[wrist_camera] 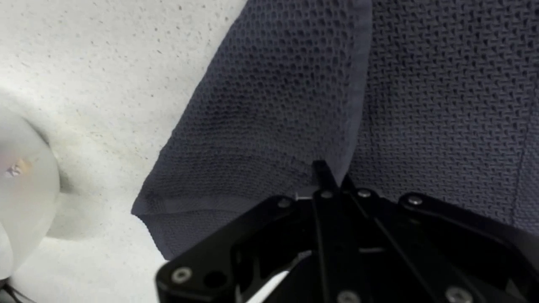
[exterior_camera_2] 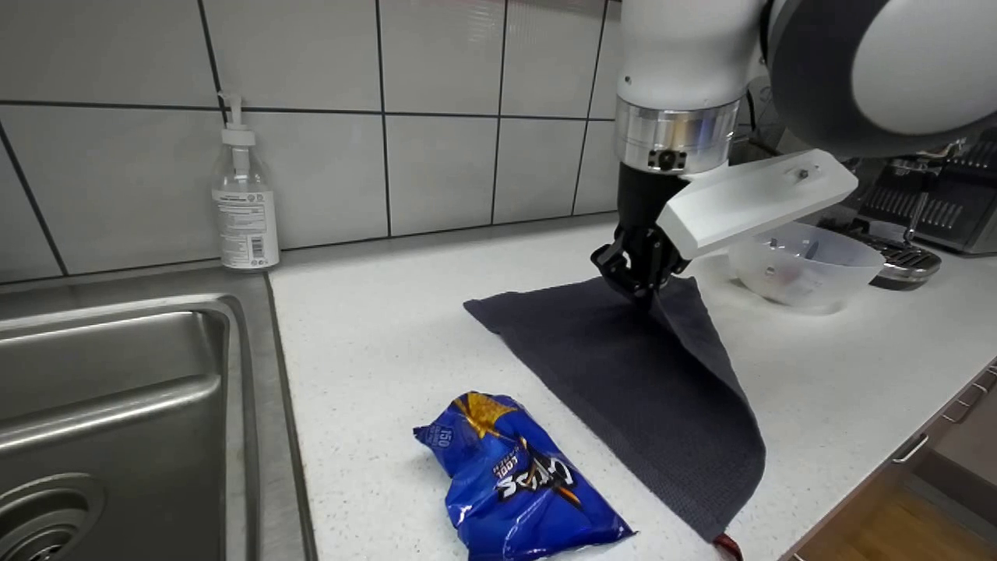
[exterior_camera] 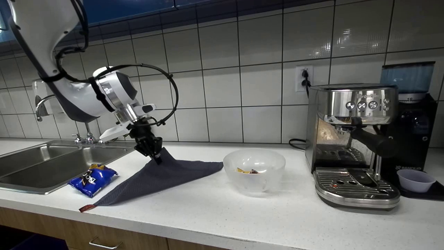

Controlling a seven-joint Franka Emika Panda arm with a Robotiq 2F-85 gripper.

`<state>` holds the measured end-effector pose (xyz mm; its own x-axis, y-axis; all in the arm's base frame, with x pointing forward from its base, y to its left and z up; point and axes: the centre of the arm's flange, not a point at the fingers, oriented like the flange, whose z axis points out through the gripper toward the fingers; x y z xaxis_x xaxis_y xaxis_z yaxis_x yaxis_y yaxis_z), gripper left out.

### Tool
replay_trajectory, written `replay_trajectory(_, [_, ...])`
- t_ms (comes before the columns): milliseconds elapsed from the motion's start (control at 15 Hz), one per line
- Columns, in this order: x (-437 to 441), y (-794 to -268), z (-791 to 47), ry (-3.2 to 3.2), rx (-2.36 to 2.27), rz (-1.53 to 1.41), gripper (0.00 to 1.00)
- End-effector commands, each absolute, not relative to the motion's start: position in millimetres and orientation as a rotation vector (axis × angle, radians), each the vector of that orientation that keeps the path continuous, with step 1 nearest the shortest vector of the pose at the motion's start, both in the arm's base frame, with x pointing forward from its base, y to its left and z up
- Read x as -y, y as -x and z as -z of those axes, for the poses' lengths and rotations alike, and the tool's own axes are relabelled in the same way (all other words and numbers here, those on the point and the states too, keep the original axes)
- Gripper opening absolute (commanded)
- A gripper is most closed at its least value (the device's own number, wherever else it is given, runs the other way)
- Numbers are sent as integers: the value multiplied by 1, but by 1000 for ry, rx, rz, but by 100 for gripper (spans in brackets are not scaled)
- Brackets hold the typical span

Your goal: Fold the towel

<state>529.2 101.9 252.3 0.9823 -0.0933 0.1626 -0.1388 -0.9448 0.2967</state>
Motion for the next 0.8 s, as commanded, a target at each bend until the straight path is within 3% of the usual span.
replay_trajectory(0, [-112,-554,-251,-2841,102,-222,1])
replay_trajectory(733, [-137,-586,-249,-2899,-35,-248,1])
